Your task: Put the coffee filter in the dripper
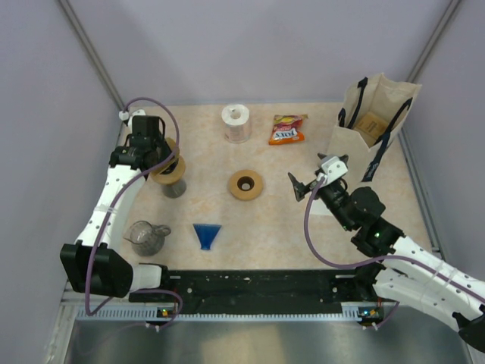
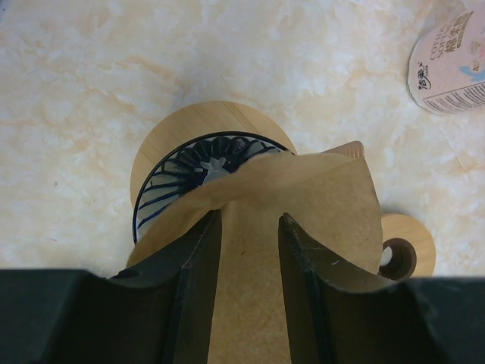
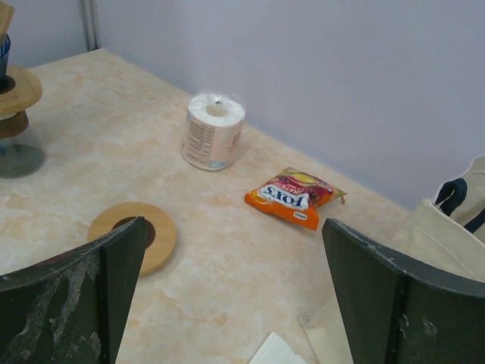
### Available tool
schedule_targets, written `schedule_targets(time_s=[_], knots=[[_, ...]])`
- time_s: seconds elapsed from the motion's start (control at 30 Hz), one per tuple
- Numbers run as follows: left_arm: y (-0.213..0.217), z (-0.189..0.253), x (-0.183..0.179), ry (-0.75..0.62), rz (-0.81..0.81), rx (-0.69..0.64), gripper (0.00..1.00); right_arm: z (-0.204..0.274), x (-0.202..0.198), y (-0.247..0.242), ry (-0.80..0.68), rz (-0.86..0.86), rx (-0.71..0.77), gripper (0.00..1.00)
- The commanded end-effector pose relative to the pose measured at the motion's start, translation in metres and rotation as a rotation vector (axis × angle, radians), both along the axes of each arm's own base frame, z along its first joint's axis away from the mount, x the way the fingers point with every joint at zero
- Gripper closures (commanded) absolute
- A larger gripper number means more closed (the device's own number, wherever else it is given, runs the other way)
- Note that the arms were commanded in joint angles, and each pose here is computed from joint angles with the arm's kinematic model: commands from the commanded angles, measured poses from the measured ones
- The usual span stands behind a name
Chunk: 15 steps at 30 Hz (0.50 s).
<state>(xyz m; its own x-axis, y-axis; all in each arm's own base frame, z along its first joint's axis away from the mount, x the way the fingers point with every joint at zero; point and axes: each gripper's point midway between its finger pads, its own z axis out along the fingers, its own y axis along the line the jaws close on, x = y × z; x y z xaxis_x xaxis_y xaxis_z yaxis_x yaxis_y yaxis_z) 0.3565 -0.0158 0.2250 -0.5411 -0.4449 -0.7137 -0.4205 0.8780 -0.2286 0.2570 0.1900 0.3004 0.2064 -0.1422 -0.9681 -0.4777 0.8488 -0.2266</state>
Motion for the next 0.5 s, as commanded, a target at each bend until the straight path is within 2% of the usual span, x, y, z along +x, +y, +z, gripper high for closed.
schedule_targets(time_s=[0.0, 0.27, 0.47], knots=[[0.001, 0.018, 0.000, -0.050, 0.002, 0.004, 0.59, 0.008, -0.001, 0.002, -0.025, 0.004, 0.017, 0.01], [0.001, 0.009, 0.008, -0.018, 0.004, 0.015, 0.64, 0.008, -0.001, 0.000, -0.025, -0.003, 0.020, 0.01], [0.001, 0.008, 0.013, -0.012, 0.000, 0.019, 0.64, 0.008, -0.001, 0.000, -0.029, -0.006, 0.016, 0.01]])
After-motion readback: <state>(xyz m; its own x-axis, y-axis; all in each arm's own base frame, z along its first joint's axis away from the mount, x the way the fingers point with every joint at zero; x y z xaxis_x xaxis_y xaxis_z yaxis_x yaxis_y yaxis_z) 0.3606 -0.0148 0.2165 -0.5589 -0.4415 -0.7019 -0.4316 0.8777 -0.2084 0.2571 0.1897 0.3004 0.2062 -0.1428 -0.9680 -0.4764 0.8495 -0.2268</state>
